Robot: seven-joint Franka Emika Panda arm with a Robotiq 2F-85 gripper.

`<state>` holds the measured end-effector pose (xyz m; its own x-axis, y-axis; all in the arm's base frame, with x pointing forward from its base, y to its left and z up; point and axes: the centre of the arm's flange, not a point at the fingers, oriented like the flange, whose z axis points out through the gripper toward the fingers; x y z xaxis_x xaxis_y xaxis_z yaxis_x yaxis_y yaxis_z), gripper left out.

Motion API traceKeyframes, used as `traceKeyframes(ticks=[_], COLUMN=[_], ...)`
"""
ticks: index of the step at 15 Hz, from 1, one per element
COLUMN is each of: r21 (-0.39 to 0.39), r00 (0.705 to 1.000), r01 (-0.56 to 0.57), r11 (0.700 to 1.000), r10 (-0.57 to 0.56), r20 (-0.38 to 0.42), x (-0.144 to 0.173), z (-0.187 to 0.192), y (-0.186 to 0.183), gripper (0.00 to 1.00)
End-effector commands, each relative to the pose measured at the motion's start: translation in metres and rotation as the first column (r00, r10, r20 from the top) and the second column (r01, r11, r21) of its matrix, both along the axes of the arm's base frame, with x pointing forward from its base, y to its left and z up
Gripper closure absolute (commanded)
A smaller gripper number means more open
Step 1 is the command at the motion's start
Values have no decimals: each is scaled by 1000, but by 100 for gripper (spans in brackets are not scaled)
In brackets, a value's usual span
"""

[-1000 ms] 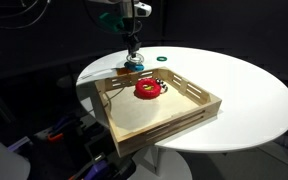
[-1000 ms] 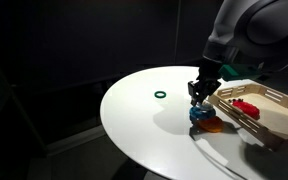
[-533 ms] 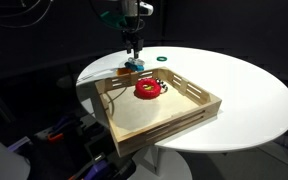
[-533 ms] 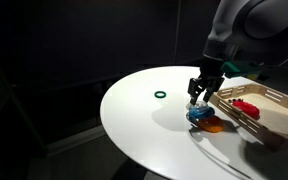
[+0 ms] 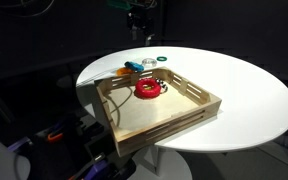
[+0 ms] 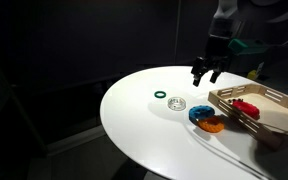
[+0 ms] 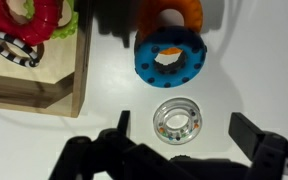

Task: Put the clear ring on top of the blue ring.

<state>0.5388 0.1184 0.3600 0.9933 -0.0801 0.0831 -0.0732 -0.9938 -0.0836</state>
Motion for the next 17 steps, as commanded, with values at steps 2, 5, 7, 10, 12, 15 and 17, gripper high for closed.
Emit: traceKeyframes(ticks=[2,5,7,10,12,15,17], r21=[-38,-75,-103,-139,-150,-127,-131], r00=[998,996,995,995,995,995,997], r01=[-46,-64,-71,-68,-64,-58,-45], r11=[998,995,992,988,987,990,990], r10=[45,59,63,56,52,47,36], r20=[-34,-68,-82,-86,-81,-84,-72], x=[0,-4,-7,-12,-15,-19,-19], z=[58,91,115,146,163,172,162], y=[-17,-27,-33,-41,-46,-51,-45], gripper=[0,0,0,0,0,0,0])
